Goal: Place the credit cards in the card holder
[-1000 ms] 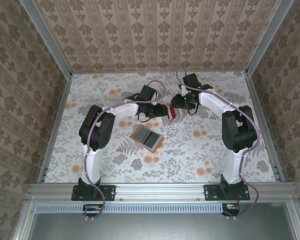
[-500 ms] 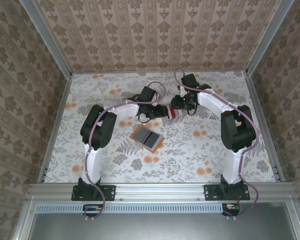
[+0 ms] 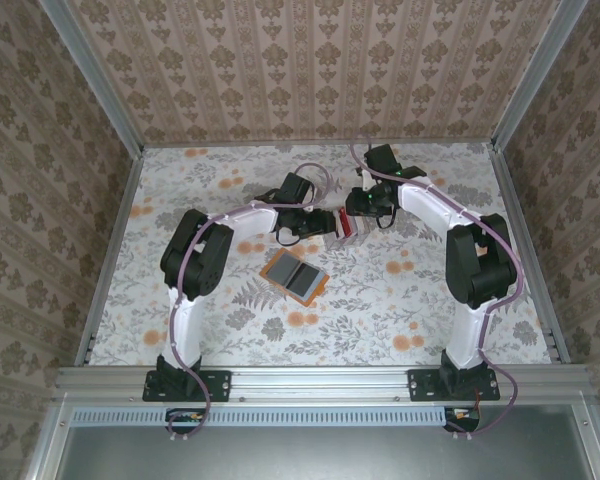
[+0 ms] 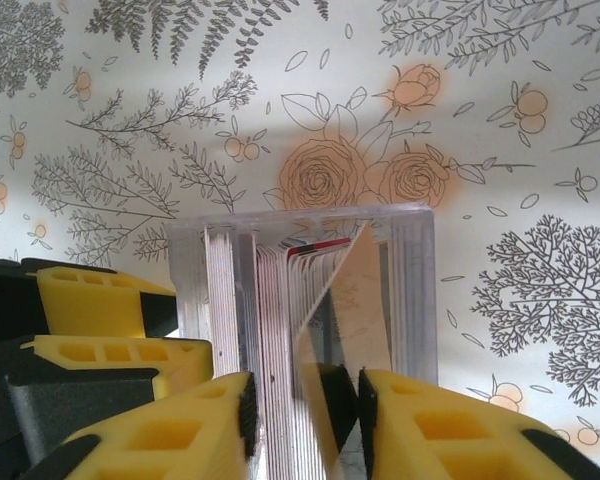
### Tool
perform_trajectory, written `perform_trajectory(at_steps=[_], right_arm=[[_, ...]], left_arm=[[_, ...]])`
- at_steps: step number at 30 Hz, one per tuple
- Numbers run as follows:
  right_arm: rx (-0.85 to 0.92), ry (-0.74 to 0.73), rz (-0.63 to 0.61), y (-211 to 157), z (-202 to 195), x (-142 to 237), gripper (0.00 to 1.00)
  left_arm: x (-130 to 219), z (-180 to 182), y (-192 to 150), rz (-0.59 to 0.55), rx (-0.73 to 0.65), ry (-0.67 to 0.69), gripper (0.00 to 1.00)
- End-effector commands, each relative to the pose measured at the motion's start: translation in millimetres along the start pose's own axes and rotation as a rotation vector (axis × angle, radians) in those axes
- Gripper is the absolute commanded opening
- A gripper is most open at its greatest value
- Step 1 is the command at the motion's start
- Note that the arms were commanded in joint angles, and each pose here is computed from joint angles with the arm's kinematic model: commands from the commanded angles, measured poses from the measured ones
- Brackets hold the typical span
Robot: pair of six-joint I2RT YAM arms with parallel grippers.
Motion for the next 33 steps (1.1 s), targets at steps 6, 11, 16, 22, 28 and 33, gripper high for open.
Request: perform_trajectory(at_steps=[6, 11, 16, 22, 28, 33], right_arm=[[0.023, -0.034, -0.025, -0.9, -1.1, 14.8, 0.18], [0.028, -0.043, -0.048, 2.8, -2.5, 24.7, 0.13], [0.041, -0.057, -0.086, 6.0, -2.5, 39.6, 0.09], [0.061, -0.058, -0.130, 6.5, 0.2, 61.0, 0.07], [0.078, -0.003, -0.173, -1.7, 8.0, 95.7, 0.07], [0.043, 0.160, -0.128, -26.7, 17.3, 108.6, 0.07]], left_arm=[[-5.2, 1.5, -7.6, 0.021, 0.009, 0.002, 0.48], [-3.4, 0.5, -6.4, 0.020, 0.009, 0.001, 0.48], [3.0, -2.5, -2.1, 0.009, -0.002, 0.001, 0.48], [24.6, -9.7, 8.4, -0.028, -0.026, 0.005, 0.48], [61.7, -12.6, 16.0, -0.076, -0.060, 0.048, 0.49], [88.0, 4.8, 5.6, -0.083, -0.053, 0.127, 0.49]])
Point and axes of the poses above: each hand's point on the last joint's axis, 136 mm out from that joint toward the fingers, its own x axis back along the fingers, its own z axis along the line the jaws close on, y = z × x, the point moved 7 cm from there along x, back along the fingers, and after that the axes turned 15 degrees about -x, right-handed, at the moved point
